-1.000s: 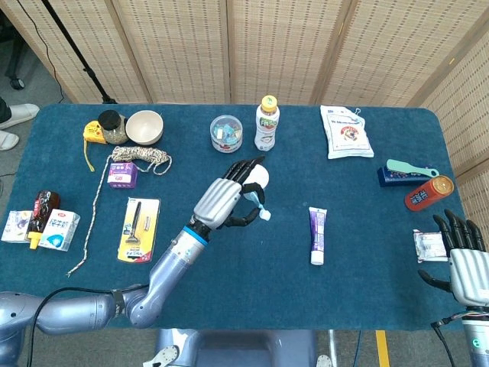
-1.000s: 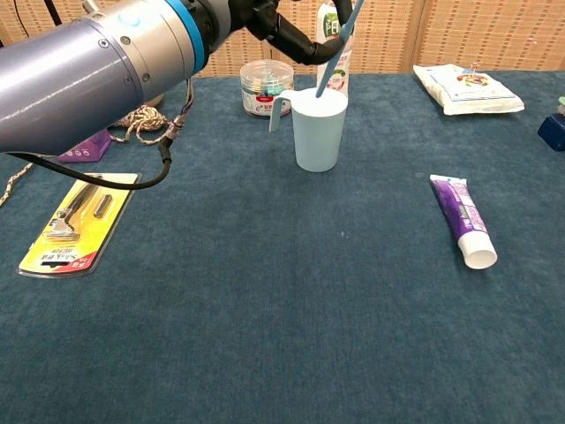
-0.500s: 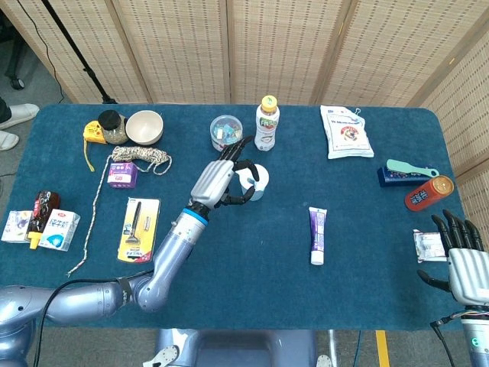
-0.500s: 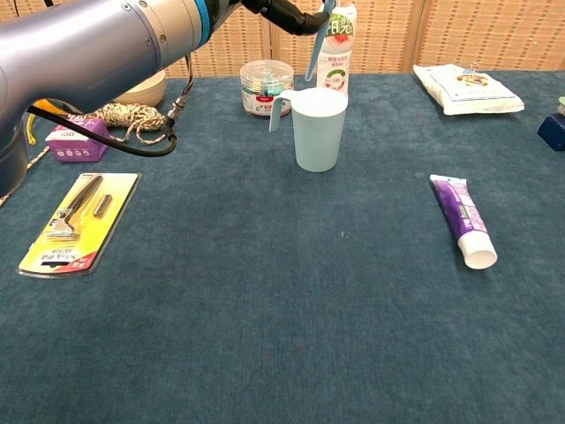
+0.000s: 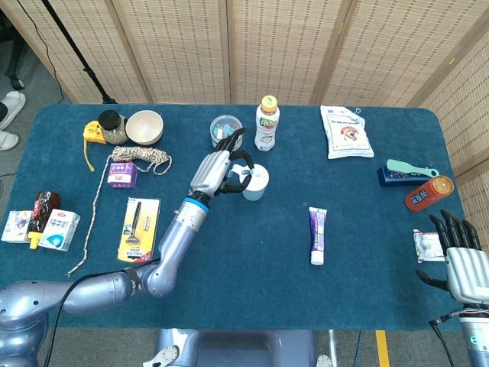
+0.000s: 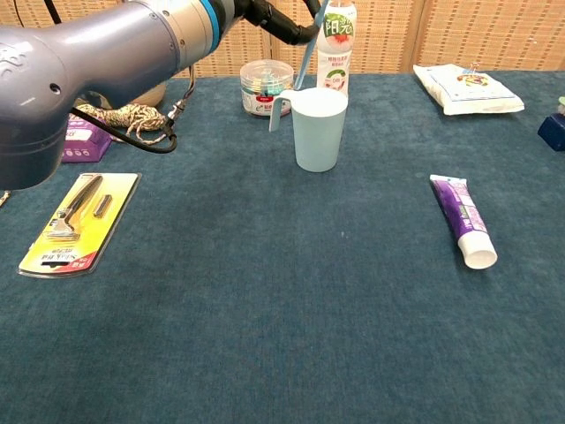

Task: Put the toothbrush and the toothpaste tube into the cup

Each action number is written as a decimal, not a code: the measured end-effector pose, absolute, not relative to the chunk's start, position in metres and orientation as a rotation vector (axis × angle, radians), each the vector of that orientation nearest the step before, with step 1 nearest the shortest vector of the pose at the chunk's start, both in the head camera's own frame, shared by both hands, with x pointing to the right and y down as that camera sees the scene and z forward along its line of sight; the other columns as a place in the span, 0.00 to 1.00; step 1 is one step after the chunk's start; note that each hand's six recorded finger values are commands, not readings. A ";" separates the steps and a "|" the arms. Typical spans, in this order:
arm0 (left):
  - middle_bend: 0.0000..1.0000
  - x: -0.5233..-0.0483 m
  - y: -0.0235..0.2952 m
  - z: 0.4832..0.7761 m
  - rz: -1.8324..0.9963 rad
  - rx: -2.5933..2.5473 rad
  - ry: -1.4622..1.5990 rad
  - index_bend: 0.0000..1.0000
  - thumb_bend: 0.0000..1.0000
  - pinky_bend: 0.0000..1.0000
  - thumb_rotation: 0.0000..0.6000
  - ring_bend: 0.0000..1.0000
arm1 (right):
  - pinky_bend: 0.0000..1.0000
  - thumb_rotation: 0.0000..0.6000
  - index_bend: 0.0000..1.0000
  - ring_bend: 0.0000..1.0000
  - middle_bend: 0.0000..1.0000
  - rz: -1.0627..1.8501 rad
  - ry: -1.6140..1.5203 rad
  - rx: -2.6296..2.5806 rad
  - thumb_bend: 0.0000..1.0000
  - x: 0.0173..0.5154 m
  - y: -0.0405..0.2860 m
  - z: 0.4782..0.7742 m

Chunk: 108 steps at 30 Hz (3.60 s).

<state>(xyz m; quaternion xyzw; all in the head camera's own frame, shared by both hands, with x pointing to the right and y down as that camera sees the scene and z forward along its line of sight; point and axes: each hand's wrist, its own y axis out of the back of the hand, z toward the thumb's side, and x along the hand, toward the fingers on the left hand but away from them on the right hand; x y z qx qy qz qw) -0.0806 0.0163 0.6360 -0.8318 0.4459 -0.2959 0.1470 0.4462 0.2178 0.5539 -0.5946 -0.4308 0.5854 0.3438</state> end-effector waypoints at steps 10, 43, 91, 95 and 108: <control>0.00 -0.063 0.018 0.657 -0.870 -2.461 1.296 0.55 0.41 0.00 1.00 0.00 | 0.00 1.00 0.00 0.00 0.00 1.529 -1.130 -1.547 0.00 0.449 0.216 0.555; 0.00 -0.107 0.030 0.626 -0.728 -2.344 1.221 0.00 0.37 0.00 1.00 0.00 | 0.00 1.00 0.00 0.00 0.00 1.540 -1.107 -1.579 0.00 0.450 0.217 0.559; 0.00 -0.465 0.213 0.529 -1.412 -1.669 1.090 0.00 0.37 0.00 1.00 0.00 | 0.10 1.00 0.13 0.00 0.01 0.873 0.014 -1.787 0.07 0.297 0.156 0.670; 0.00 -0.464 0.213 0.531 -1.415 -1.673 1.082 0.00 0.37 0.00 1.00 0.00 | 0.12 1.00 0.19 0.00 0.04 0.855 0.051 -1.789 0.14 0.286 0.157 0.679; 0.00 -0.467 0.210 0.532 -1.425 -1.684 1.081 0.00 0.37 0.00 1.00 0.00 | 0.18 1.00 0.33 0.05 0.16 0.887 0.110 -1.745 0.25 0.277 0.147 0.704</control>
